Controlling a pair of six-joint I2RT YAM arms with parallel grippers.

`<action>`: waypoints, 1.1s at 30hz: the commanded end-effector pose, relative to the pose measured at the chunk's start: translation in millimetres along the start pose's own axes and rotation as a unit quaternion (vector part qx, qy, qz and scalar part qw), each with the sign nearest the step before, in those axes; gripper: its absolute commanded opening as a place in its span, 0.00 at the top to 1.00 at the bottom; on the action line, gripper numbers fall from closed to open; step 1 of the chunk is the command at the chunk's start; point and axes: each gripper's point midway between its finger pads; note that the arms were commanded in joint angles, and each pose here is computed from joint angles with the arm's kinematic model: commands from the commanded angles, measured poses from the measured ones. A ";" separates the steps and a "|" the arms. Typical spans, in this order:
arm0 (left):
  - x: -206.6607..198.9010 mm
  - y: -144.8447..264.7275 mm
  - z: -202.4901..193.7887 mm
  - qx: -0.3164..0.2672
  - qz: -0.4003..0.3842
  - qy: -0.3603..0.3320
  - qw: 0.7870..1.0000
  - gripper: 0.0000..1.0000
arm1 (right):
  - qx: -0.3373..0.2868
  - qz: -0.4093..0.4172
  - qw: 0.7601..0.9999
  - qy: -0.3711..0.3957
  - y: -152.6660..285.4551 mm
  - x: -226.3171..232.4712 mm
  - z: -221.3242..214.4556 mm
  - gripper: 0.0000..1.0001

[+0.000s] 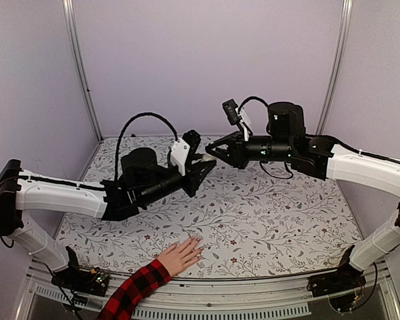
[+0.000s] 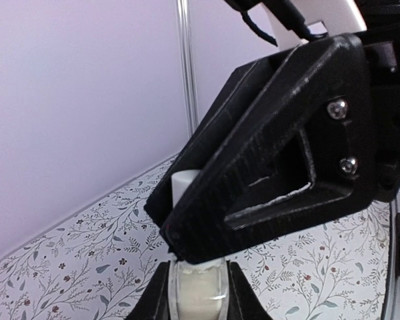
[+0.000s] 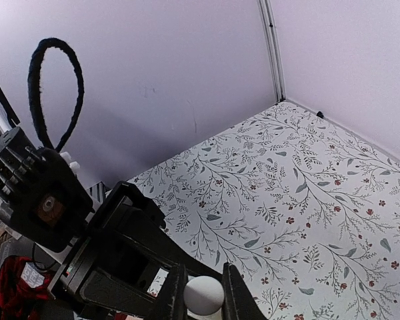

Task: Paint the nails
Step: Unscrew the nail polish bottle.

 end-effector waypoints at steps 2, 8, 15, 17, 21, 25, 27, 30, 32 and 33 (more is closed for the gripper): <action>-7.0 -1.0 14.0 -0.015 -0.012 -0.005 1.000 1.00 | -0.025 0.037 0.999 0.020 6.5 15.7 16.1 0.88; -34.2 6.7 16.8 -0.021 -0.116 0.006 0.993 1.00 | -0.033 0.069 0.996 0.051 16.9 30.7 19.3 0.91; -71.8 29.9 21.8 -0.032 -0.263 0.019 0.964 1.00 | -0.030 0.115 0.989 0.089 25.6 49.3 16.8 0.93; -82.0 36.2 22.1 -0.032 -0.299 0.018 0.954 1.00 | -0.028 0.131 0.986 0.095 27.6 54.5 15.4 0.94; -99.5 47.9 21.9 -0.034 -0.361 0.017 0.932 1.00 | -0.026 0.164 0.980 0.109 32.5 66.5 13.4 0.94; -114.7 62.5 23.6 -0.042 -0.418 0.015 0.907 1.00 | -0.026 0.204 0.969 0.136 39.6 80.1 10.6 0.95; -119.2 67.6 25.7 -0.048 -0.437 0.014 0.898 1.00 | -0.023 0.228 0.963 0.145 43.5 87.7 8.4 0.95; -125.7 78.0 32.4 -0.062 -0.466 0.014 0.882 1.00 | -0.023 0.264 0.951 0.162 50.2 98.8 4.7 0.96; -129.3 85.2 36.8 -0.072 -0.486 0.016 0.871 1.00 | -0.025 0.284 0.943 0.171 55.3 106.1 4.3 0.96; -131.3 88.2 38.3 -0.074 -0.496 0.017 0.865 1.00 | -0.026 0.292 0.940 0.173 56.7 108.4 3.9 0.96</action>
Point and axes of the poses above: each gripper's point midway between its finger pads, its own y axis back along the fingers, its own x axis along the line the jaws close on, z = x × y, and after that the axes turned 1 degree about y, right-handed
